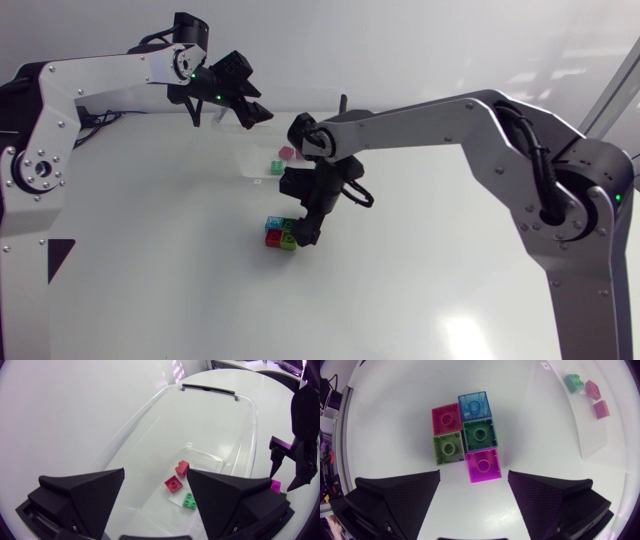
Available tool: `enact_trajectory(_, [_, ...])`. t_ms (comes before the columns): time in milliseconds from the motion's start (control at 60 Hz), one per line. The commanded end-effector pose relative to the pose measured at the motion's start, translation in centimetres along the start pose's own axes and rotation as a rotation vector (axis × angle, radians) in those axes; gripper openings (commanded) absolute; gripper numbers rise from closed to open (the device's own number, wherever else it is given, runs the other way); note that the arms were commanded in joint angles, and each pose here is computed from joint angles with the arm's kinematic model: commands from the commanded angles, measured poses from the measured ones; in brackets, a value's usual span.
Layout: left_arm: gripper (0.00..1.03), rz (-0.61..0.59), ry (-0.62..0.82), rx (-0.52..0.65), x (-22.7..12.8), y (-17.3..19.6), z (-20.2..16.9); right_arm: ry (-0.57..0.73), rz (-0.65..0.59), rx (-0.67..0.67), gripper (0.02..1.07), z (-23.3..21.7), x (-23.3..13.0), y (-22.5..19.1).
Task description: Place the duplo bricks in the container
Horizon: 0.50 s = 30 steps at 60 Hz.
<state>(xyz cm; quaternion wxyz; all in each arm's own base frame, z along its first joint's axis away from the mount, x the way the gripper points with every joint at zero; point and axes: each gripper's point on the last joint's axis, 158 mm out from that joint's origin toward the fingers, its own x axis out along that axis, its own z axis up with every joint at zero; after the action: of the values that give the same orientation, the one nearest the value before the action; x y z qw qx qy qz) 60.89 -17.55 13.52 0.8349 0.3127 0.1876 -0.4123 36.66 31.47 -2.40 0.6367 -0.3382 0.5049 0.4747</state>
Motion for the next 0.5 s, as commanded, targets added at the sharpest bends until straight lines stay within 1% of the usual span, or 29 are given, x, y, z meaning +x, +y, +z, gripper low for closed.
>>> enact_trajectory(0, [0.95,-0.004,0.000,-0.020,-0.6,0.1,0.3,0.038,0.016,0.007,1.00,-0.4,1.3,0.3])
enact_trajectory(217, [0.95,0.016,-0.011,-0.018,-3.1,0.4,1.3,0.046,0.014,0.002,0.95,0.0,1.5,0.3])
enact_trajectory(283, [0.95,0.021,-0.019,-0.016,-3.7,0.6,1.7,0.051,0.015,0.003,0.90,0.0,1.6,0.4])
enact_trajectory(383, [0.97,0.032,-0.040,-0.007,-4.8,1.0,2.7,0.068,0.026,0.008,0.76,-0.5,2.0,0.6])
enact_trajectory(483, [0.97,0.038,-0.055,0.000,-5.7,1.1,3.6,0.072,0.032,0.003,0.73,-0.6,2.2,1.0])
